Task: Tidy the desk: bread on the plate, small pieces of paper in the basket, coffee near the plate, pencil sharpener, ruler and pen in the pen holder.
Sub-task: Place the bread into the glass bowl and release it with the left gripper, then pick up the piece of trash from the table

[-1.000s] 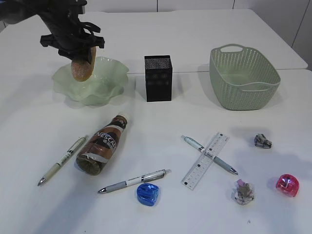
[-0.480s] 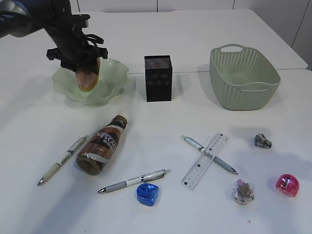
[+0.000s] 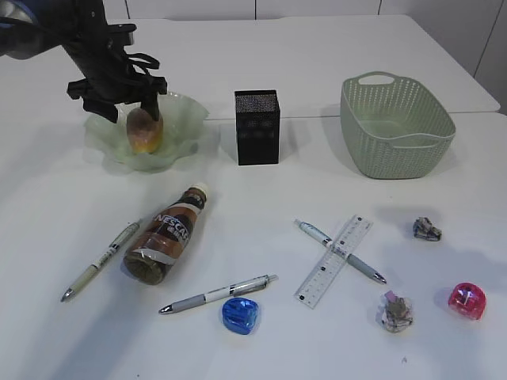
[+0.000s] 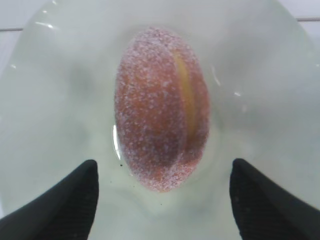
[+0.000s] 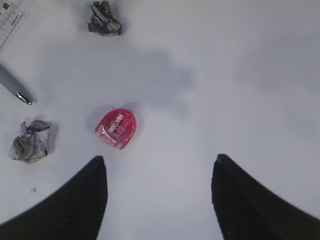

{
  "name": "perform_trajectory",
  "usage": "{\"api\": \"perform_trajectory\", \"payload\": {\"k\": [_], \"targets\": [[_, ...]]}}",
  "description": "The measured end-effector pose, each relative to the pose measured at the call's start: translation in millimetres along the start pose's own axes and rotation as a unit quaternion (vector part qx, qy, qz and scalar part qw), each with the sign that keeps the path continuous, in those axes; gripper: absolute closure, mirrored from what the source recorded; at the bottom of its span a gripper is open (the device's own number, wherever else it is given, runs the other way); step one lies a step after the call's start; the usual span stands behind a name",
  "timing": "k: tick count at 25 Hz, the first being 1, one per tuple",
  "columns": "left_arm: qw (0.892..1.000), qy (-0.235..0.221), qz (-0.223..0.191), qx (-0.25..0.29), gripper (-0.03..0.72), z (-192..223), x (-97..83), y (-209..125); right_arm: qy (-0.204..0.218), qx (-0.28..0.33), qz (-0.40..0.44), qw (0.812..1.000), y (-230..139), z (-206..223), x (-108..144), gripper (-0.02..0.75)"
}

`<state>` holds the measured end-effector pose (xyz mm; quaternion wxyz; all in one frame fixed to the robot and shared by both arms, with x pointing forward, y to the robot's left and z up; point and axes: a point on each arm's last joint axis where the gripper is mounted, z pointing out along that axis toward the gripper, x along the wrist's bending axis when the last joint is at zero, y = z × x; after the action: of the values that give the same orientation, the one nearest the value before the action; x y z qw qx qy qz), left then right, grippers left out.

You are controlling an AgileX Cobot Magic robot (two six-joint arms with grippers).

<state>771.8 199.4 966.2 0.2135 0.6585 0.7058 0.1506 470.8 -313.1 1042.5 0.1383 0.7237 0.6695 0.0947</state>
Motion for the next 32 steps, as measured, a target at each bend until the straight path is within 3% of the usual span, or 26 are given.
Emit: {"api": "perform_trajectory", "payload": {"k": [4, 9, 15, 23, 27, 32], "targets": [[1.000, 0.001, 0.005, 0.003, 0.109, -9, -0.4, 3, 0.000, 0.000, 0.002, 1.000, 0, 0, 0, 0.225], [1.000, 0.001, 0.013, -0.005, 0.109, -53, 0.2, 14, 0.000, -0.001, 0.002, 1.000, 0, 0, 0, 0.225], [0.999, 0.014, 0.023, 0.031, 0.136, -94, 10.4, 14, 0.004, -0.002, 0.005, 1.000, 0, 0, 1, 0.225], [0.998, -0.007, 0.042, -0.043, 0.179, -187, 10.8, 24, 0.018, -0.001, 0.016, 1.000, 0, 0, 3, 0.225], [0.996, -0.007, 0.058, -0.064, 0.186, -238, 15.3, 10, 0.020, 0.000, 0.016, 1.000, 0, 0, 4, 0.225], [0.996, 0.010, 0.075, -0.047, 0.187, -283, 28.8, -32, 0.027, 0.000, 0.020, 0.999, 0, 0, 5, 0.225]]}}
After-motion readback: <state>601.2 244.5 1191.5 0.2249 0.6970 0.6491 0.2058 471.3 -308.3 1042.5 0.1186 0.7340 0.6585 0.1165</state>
